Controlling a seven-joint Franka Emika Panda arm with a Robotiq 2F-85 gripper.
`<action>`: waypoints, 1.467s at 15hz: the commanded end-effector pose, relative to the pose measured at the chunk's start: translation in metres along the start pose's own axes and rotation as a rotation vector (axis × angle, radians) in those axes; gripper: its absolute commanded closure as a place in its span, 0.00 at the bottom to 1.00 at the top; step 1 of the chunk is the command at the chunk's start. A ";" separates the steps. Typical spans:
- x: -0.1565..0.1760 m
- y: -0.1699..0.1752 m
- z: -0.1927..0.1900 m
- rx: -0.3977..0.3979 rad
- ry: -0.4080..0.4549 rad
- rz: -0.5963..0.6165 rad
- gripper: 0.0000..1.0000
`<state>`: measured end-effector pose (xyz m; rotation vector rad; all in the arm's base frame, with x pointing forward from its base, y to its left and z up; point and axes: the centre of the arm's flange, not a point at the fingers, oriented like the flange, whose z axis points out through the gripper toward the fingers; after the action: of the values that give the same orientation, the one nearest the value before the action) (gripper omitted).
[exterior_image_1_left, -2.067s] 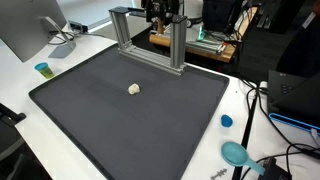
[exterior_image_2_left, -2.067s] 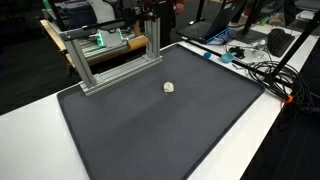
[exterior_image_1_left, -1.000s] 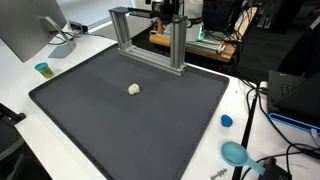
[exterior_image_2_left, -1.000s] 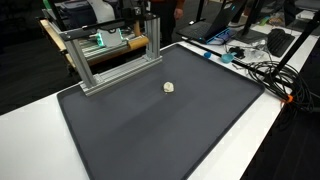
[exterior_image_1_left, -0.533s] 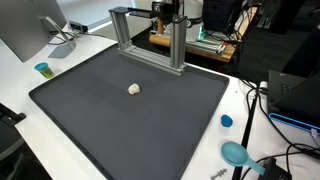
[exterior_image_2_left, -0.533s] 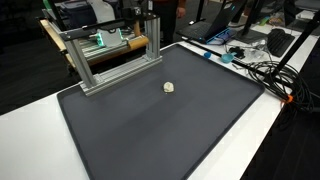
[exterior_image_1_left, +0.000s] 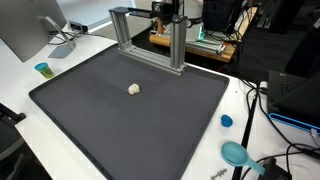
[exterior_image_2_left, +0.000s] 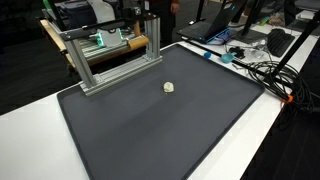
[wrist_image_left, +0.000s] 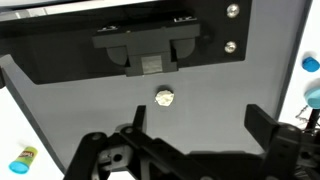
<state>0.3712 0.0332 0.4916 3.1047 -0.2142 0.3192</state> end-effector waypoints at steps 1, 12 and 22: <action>0.000 0.000 0.000 0.000 0.000 0.000 0.00; -0.010 -0.006 0.014 -0.099 -0.010 -0.049 0.00; -0.015 0.028 0.022 -0.075 -0.065 -0.059 0.00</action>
<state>0.3648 0.0236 0.4710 3.0259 -0.1275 0.2404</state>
